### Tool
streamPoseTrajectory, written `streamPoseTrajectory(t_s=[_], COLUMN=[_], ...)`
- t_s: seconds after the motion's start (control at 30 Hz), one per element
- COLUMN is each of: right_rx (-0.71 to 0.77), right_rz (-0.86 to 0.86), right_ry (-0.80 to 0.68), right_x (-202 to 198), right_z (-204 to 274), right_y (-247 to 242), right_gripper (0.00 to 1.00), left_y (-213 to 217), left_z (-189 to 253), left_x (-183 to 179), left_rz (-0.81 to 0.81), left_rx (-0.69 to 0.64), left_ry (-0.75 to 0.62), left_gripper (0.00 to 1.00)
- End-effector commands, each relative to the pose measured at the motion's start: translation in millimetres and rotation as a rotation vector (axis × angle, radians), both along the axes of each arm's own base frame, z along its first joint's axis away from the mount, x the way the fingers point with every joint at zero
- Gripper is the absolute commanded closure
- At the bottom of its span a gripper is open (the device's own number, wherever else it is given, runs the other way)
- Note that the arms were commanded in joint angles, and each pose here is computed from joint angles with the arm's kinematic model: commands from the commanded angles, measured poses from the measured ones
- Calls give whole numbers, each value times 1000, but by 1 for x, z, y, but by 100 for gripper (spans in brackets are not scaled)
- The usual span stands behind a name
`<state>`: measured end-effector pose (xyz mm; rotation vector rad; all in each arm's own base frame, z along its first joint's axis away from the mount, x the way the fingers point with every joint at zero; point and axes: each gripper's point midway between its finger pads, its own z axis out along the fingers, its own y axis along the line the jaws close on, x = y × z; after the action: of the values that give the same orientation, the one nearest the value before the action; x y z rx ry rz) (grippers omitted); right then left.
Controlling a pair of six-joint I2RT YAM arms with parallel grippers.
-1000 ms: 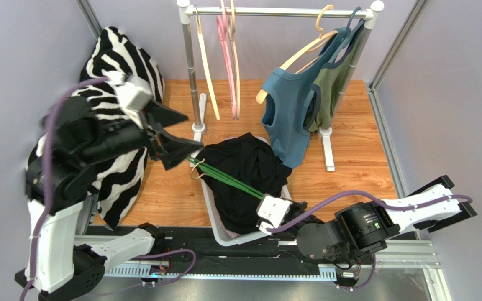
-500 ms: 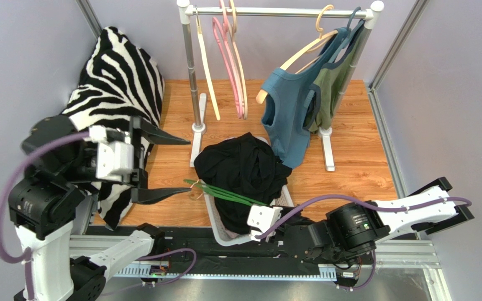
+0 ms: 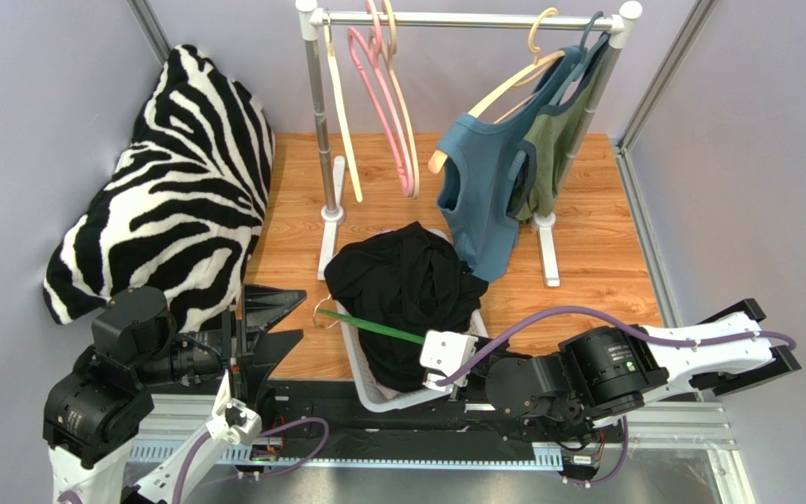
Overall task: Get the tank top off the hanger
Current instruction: Place the hanger at the clothesline.
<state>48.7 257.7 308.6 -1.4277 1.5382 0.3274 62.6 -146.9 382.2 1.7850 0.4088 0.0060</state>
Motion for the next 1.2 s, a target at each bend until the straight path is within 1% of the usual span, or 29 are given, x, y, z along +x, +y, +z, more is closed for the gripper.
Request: streamPoseTrajectory(t_s=[0.0,0.07,0.1,0.2,0.27,0.3,0.37,0.47,0.6,0.7,1.03,1.13,1.17], right_rx=[57,46,42,28,21,23,17,9,4,-2,-21,-24,-26], right_rz=[26,42,43,48,48,48,54,53,50,49,77,83,78], right_ry=[28,32,32,28,22,19,19,9,8,3,-14,-17,-20], right_x=[-4,-5,-5,-4,-2,-1,-1,3,8,11,13,12,14], right_z=[19,19,19,19,19,20,20,20,21,22,29,30,31], right_y=[9,12,13,14,14,14,15,16,16,16,26,27,28], right_gripper=[100,100,100,100,100,100,100,100,100,100,100,100,100], left_y=[-9,-12,-13,-14,-13,-11,-9,-7,-2,-3,-8,-8,-7], left_z=[9,4,3,-2,-10,-13,-23,-32,-42,-45,-58,-58,-58], left_x=[4,6,8,17,17,18,17,12,7,1,-1,4,5], left_rz=[-109,-132,-144,-147,-159,-161,-167,-181,-194,-224,-290,-278,-267], left_rx=[63,77,92,136,179,206,230,252,292,292,310,323,324], left_ry=[-268,-289,-330,-353,-330,-345,-323,-312,-287,-291,-306,-291,-281], left_gripper=[1,1,1,1,2,2,3,8,22,27,31,36,39])
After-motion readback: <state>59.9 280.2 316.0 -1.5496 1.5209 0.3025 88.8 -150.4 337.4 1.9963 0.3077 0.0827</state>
